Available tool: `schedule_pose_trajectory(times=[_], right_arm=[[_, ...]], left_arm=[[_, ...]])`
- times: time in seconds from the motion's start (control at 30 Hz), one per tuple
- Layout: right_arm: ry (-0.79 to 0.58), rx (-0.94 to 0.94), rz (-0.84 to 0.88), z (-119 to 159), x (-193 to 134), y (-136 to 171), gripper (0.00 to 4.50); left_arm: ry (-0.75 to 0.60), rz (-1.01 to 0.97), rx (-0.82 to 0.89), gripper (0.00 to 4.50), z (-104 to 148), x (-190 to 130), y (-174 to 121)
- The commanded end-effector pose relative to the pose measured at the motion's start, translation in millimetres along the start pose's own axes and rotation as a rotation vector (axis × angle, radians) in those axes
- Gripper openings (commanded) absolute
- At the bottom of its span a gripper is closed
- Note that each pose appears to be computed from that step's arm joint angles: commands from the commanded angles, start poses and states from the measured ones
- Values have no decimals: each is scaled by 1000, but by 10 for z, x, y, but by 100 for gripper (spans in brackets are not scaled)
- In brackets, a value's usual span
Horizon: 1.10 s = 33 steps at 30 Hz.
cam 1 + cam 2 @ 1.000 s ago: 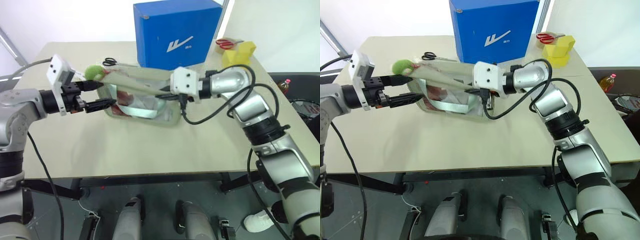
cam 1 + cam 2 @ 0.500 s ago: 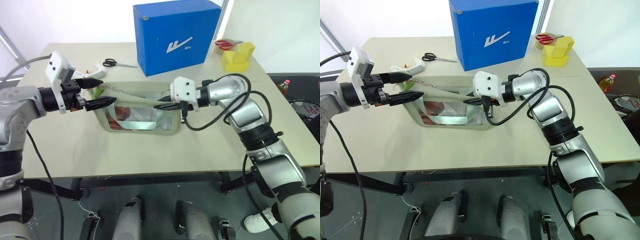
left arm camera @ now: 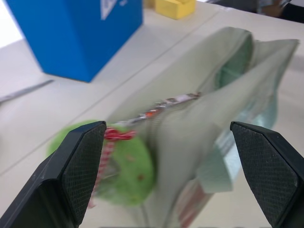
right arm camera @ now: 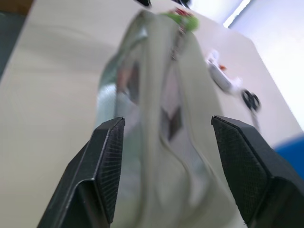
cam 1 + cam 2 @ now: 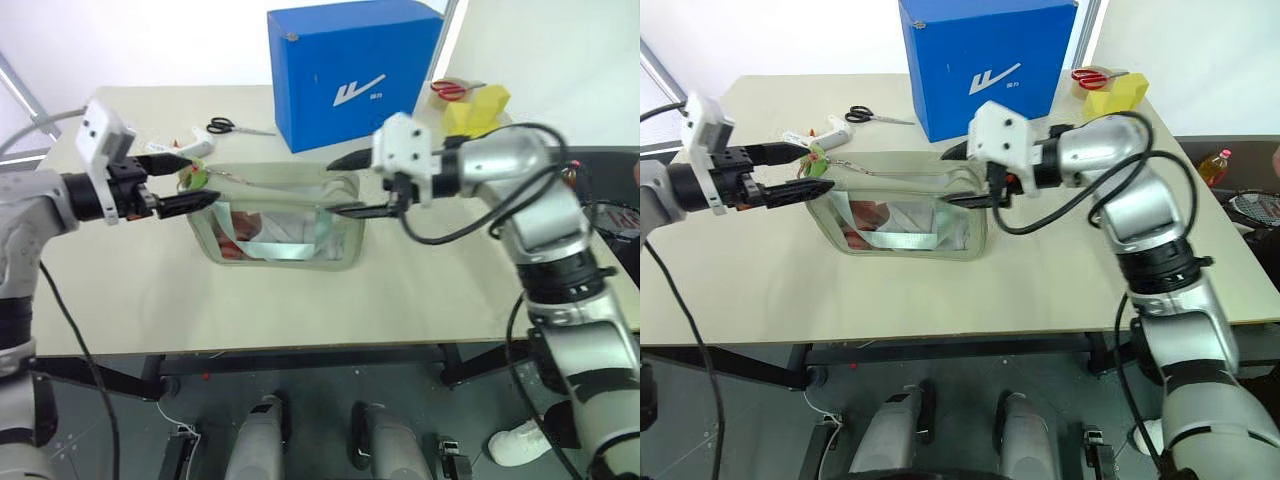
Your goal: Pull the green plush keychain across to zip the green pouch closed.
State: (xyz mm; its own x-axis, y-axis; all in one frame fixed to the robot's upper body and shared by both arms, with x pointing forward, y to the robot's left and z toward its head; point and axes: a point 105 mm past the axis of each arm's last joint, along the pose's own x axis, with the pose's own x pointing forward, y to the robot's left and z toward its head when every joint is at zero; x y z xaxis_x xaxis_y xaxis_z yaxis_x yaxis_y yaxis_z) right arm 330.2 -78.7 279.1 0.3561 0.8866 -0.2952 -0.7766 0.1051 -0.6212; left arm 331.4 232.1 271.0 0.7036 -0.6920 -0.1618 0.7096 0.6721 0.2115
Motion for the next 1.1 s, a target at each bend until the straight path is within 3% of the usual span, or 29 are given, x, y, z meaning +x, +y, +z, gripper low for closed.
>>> schedule_pose_trajectory(times=[0.03,0.33,0.43,0.57,0.6,0.97,1.07,1.1], right_arm=[[-14,15,-1,-34,14,101,310],[-44,49,-15,-124,270,111,310],[-47,55,7,-136,270,143,224],[-57,62,18,-125,276,192,21],[-60,62,24,-116,283,213,6],[-63,54,18,-88,319,228,6],[-64,55,16,-83,328,224,0],[-64,56,14,-83,329,221,0]], left_arm=[[-20,76,42,450,104,-186,170],[-6,59,23,450,20,-129,249],[8,58,27,450,-47,-70,245],[25,74,32,450,-169,9,258],[30,77,33,450,-206,37,262],[70,71,86,450,-312,124,298],[51,65,84,365,-256,118,303],[40,53,87,312,-213,113,288]])
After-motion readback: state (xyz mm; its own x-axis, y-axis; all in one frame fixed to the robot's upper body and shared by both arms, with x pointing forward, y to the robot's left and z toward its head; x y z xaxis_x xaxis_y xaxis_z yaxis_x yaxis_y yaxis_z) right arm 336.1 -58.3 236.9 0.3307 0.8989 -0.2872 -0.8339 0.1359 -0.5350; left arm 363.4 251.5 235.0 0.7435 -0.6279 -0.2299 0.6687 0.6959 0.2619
